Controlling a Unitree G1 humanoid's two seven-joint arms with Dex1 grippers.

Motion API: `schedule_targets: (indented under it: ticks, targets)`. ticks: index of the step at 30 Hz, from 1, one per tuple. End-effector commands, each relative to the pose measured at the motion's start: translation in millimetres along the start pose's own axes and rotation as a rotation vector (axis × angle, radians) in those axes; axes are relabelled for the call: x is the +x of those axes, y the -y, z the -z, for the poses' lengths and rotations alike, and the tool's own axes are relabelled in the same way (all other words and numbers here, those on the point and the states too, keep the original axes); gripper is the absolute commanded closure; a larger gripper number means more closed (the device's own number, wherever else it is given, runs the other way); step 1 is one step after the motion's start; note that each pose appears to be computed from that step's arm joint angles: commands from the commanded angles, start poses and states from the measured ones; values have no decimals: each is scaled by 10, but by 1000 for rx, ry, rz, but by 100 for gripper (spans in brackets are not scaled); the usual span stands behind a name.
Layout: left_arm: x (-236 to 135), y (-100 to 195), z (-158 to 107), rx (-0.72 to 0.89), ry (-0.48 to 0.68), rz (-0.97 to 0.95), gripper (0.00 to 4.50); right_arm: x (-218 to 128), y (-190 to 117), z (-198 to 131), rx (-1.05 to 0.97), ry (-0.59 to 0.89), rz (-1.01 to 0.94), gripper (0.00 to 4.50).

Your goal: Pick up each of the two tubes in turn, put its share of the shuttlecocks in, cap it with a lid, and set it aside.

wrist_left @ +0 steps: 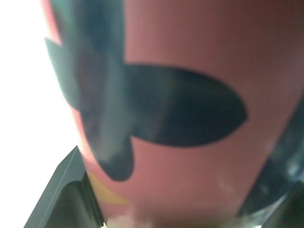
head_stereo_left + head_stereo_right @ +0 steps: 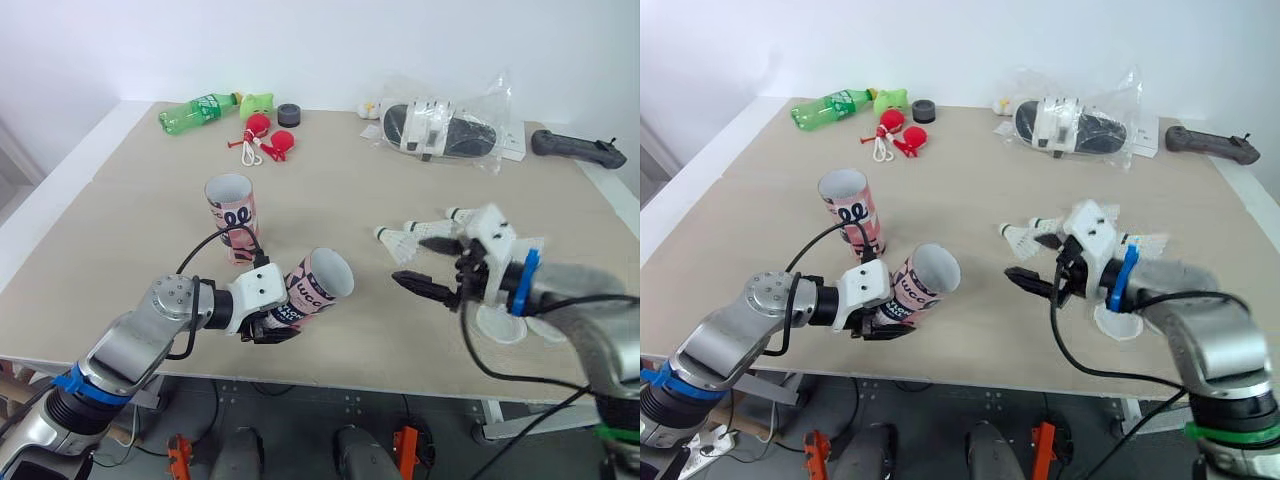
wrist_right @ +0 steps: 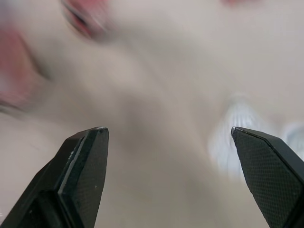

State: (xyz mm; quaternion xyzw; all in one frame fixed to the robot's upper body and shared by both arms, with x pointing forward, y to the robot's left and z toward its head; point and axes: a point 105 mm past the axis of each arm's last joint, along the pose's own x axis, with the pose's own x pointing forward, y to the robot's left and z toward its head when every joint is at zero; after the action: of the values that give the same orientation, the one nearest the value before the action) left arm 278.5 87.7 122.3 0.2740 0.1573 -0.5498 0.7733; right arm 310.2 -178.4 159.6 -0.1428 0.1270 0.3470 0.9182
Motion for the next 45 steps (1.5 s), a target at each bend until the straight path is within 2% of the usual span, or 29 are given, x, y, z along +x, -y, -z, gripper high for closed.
schedule_targets:
  ticks: [1,9,17,18,19,21,23,26,27,30,33,36,39,45]
  targets:
    - [42,38,70,-22,-23,22,151,159,124,61,1,8,134,7]
    - [38,35,68,-26,-24,19,151,614,112,119,47,36,209,7]
    - [39,35,56,-27,-21,16,151,841,239,79,53,61,287,7]
    - [41,35,52,-26,-20,16,151,855,247,70,49,65,290,57]
    - [44,36,49,-25,-20,17,151,862,255,63,49,69,294,79]
    - [46,37,44,-24,-19,18,151,864,280,48,49,76,309,162]
    - [49,38,38,-22,-18,19,151,862,284,30,48,85,311,281]
    - [54,34,30,-21,-17,19,151,842,267,26,43,90,299,425]
    - [55,33,28,-21,-16,18,151,827,260,12,42,96,291,439]
    - [58,33,25,-21,-15,17,151,717,180,-185,3,170,205,439]
    - [62,32,26,-21,-14,16,151,453,9,-555,-97,275,13,439]
    - [66,31,31,-24,-13,16,151,145,-135,-857,-219,317,-162,439]
    - [73,30,41,-24,-13,17,151,-147,-291,-1084,-332,310,-328,439]
    - [77,34,50,-27,-14,18,151,-271,-548,-1137,-496,195,-496,439]
